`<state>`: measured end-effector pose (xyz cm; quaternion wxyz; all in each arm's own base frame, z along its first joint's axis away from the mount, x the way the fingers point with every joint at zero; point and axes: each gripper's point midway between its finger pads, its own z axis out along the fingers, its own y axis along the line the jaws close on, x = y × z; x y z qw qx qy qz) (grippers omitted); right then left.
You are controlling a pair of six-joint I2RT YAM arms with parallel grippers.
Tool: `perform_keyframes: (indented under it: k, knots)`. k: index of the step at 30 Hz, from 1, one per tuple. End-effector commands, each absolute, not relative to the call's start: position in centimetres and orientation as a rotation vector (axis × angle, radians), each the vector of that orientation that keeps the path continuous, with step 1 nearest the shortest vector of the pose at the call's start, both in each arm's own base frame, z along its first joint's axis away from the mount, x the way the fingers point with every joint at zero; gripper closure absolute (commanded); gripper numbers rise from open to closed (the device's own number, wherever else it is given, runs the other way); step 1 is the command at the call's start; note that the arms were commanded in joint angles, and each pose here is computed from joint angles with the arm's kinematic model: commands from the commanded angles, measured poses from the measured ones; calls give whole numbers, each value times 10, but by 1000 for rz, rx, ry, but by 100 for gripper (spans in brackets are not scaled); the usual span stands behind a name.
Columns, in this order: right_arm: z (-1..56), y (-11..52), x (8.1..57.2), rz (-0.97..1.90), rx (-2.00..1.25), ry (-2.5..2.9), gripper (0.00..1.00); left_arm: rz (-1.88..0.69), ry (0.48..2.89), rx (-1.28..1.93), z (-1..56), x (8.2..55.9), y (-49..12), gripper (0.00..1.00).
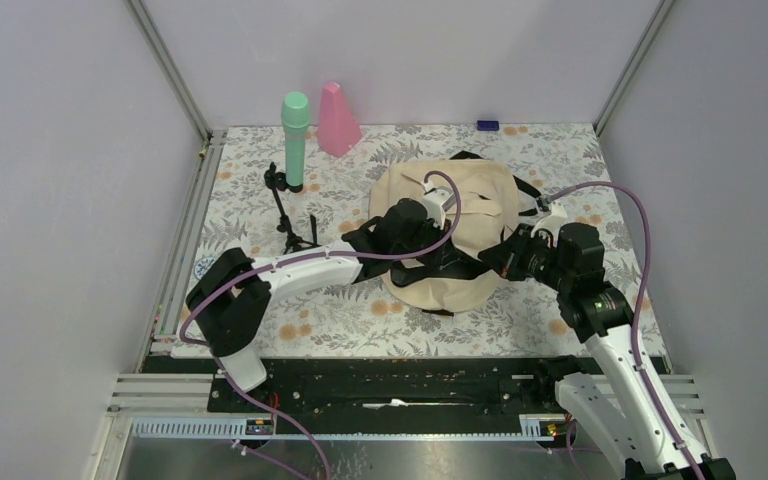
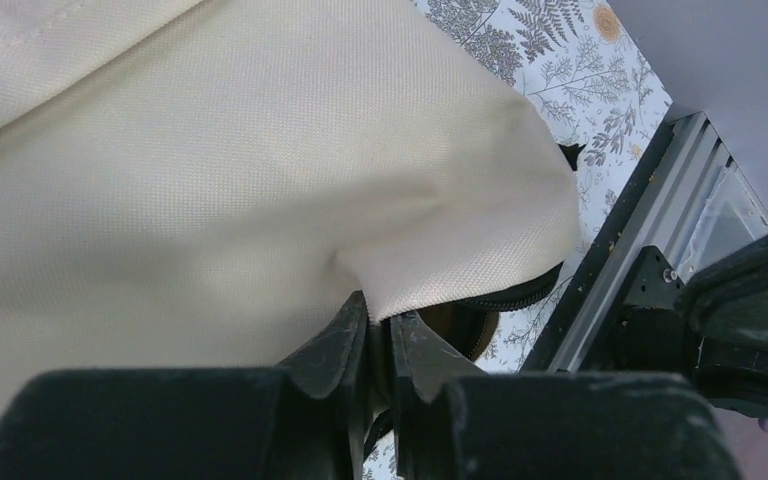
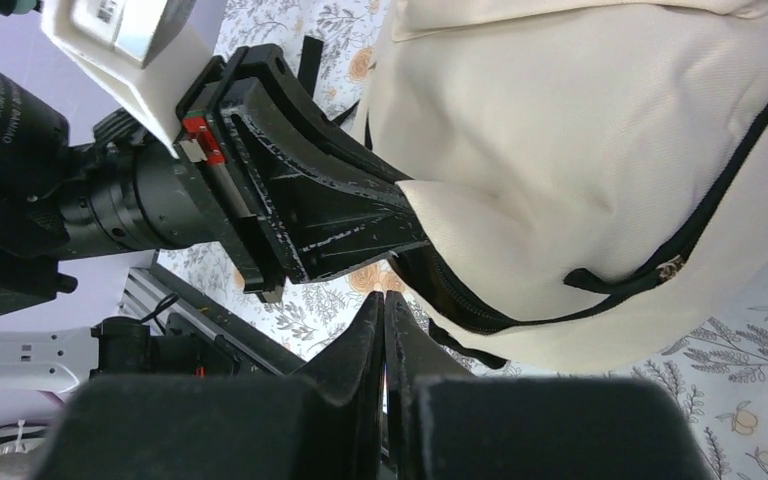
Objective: Pack the student bag
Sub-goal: Zip the student bag at the center of the board.
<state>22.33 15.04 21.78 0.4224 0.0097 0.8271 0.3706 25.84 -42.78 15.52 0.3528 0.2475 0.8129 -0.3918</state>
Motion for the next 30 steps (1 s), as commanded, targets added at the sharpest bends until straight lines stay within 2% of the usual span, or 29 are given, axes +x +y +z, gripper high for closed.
perform_keyframes:
  k: [1,4,7,10,13,18,25,30]
  knots:
    - [221,137,231,820,79,2066,99,-1104,1950,649,198,262,-445,88]
    - [217,123,234,722,109,2078,72,-1045,1967,655,191,263,-435,72]
    - [214,118,236,672,95,2074,47,-1018,1972,671,190,261,-428,61]
    - [203,112,238,618,85,2103,33,-994,1970,666,194,259,-420,41]
    - [187,101,242,540,126,2140,29,-951,1983,638,193,260,-408,27]
    - [179,92,249,509,276,2126,28,-937,1969,626,196,254,-390,17]
    - [161,94,257,540,403,2138,39,-1008,1907,621,212,241,-382,11]
    - [146,95,255,549,457,2167,43,-1057,1925,621,207,241,-394,11]
